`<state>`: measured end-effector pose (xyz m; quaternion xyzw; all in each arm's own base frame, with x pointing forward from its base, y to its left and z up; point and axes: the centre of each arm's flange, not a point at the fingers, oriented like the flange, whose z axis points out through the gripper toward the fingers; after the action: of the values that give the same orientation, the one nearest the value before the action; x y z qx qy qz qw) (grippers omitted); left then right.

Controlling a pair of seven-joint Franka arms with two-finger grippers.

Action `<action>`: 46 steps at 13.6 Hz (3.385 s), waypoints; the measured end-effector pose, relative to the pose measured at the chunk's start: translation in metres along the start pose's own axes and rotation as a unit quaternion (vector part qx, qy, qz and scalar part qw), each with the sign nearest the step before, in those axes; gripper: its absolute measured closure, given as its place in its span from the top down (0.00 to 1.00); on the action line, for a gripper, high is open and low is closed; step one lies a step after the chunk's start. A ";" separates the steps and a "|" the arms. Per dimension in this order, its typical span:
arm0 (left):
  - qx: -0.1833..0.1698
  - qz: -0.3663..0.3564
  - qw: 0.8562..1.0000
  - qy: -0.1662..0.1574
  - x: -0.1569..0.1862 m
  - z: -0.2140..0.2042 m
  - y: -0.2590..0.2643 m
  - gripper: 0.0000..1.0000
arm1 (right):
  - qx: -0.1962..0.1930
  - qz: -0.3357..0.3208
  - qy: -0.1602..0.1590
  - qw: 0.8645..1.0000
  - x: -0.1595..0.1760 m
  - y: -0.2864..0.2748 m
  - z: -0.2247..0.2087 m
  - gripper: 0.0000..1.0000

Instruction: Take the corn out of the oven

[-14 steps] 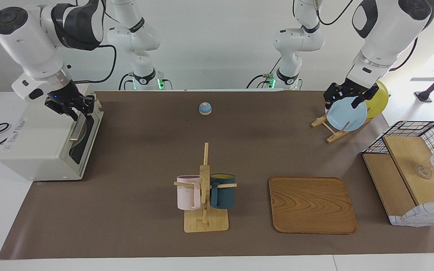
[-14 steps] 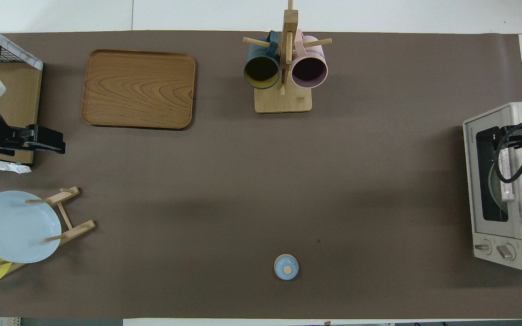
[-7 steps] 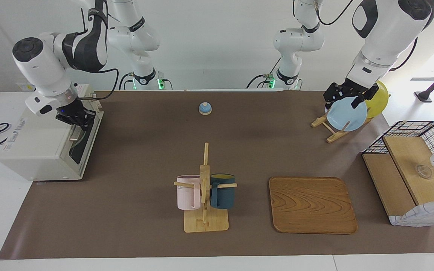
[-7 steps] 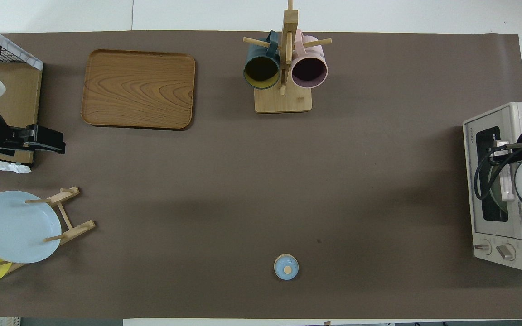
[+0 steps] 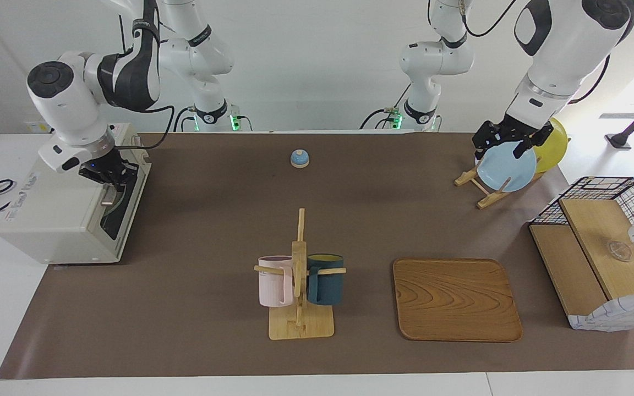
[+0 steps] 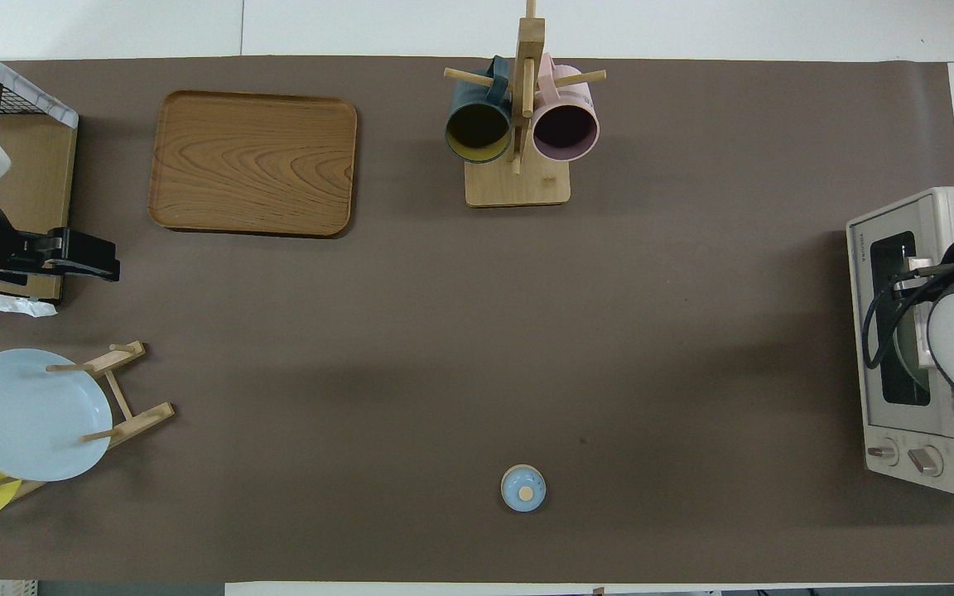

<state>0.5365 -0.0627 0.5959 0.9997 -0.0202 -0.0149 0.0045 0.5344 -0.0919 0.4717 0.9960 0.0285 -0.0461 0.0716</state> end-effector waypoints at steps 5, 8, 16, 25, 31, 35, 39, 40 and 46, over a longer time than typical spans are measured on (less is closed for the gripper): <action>0.000 0.001 1.000 0.000 0.000 0.000 0.001 1.00 | -0.012 0.003 -0.017 1.000 -0.004 0.007 -0.033 0.01; 0.000 0.002 1.000 0.000 0.000 0.000 0.002 1.00 | -0.012 0.005 -0.017 1.000 -0.004 0.009 -0.037 0.01; 0.000 0.002 1.000 0.000 0.000 0.000 0.002 1.00 | 0.012 0.031 -0.023 0.999 -0.011 0.028 -0.008 0.01; 0.000 0.002 1.000 0.000 0.000 0.000 0.002 1.00 | 0.027 0.040 0.001 0.999 -0.019 0.029 0.004 0.01; 0.000 0.003 1.000 0.000 0.000 0.000 0.003 1.00 | 0.027 0.027 0.003 0.999 -0.008 -0.034 0.013 0.01; 0.000 0.003 1.000 0.000 0.000 0.000 0.003 1.00 | 0.040 0.022 0.015 0.999 0.014 -0.087 0.054 0.01; 0.000 0.003 1.000 0.000 0.000 0.000 0.003 1.00 | 0.050 0.017 0.039 0.998 0.023 -0.109 0.092 0.01; 0.000 0.003 1.000 0.000 0.000 0.000 0.003 1.00 | 0.050 0.017 0.040 0.998 0.025 -0.113 0.101 0.01; 0.000 0.003 1.000 0.000 0.000 0.000 0.003 1.00 | 0.069 0.034 0.031 0.997 0.036 -0.121 0.145 0.01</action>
<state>0.5362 -0.0656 0.5959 0.9996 -0.0228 -0.0149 0.0043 0.5501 0.0085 0.3081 0.9999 -0.0064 -0.0151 0.0029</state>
